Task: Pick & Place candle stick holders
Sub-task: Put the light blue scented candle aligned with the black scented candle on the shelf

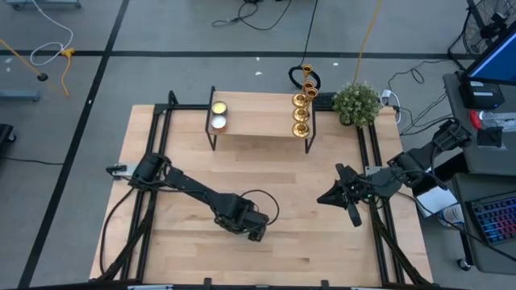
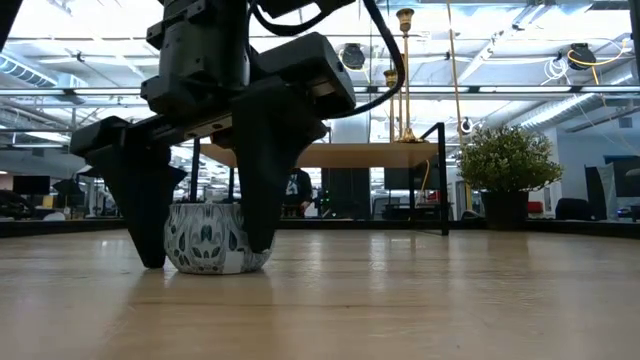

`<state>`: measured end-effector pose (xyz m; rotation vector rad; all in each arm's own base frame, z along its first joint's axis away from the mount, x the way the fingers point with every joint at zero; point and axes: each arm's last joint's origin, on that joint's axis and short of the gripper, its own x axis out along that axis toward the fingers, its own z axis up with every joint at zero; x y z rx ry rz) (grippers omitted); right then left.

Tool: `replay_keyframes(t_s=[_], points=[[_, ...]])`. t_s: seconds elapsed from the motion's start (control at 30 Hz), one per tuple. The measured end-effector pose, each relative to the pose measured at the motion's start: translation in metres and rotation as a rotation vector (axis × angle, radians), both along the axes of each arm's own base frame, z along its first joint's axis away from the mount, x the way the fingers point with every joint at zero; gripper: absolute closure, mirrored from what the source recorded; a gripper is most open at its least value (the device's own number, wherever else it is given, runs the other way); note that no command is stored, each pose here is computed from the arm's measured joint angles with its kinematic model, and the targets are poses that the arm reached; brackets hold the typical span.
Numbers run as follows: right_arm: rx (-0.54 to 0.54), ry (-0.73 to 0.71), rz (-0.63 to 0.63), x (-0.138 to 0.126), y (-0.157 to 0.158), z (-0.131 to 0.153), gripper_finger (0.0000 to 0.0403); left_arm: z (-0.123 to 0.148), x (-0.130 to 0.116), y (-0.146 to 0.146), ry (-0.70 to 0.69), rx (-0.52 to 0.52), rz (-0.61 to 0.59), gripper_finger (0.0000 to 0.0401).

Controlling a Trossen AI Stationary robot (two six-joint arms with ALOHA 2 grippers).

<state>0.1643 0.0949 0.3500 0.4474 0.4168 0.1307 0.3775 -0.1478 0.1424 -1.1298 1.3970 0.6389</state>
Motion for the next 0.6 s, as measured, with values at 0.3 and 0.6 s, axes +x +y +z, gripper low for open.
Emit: replay_keyframes(t_s=[0.3, 0.6], points=[[0.001, 0.001, -0.001, 0.000, 0.000, 0.000, 0.0403, 0.000, 0.004, 0.012, -0.002, 0.030, 0.006, 0.0041], [-0.009, -0.001, 0.003, 0.000, 0.000, 0.000, 0.0403, 0.001, 0.007, 0.020, -0.004, 0.024, -0.004, 0.0047]])
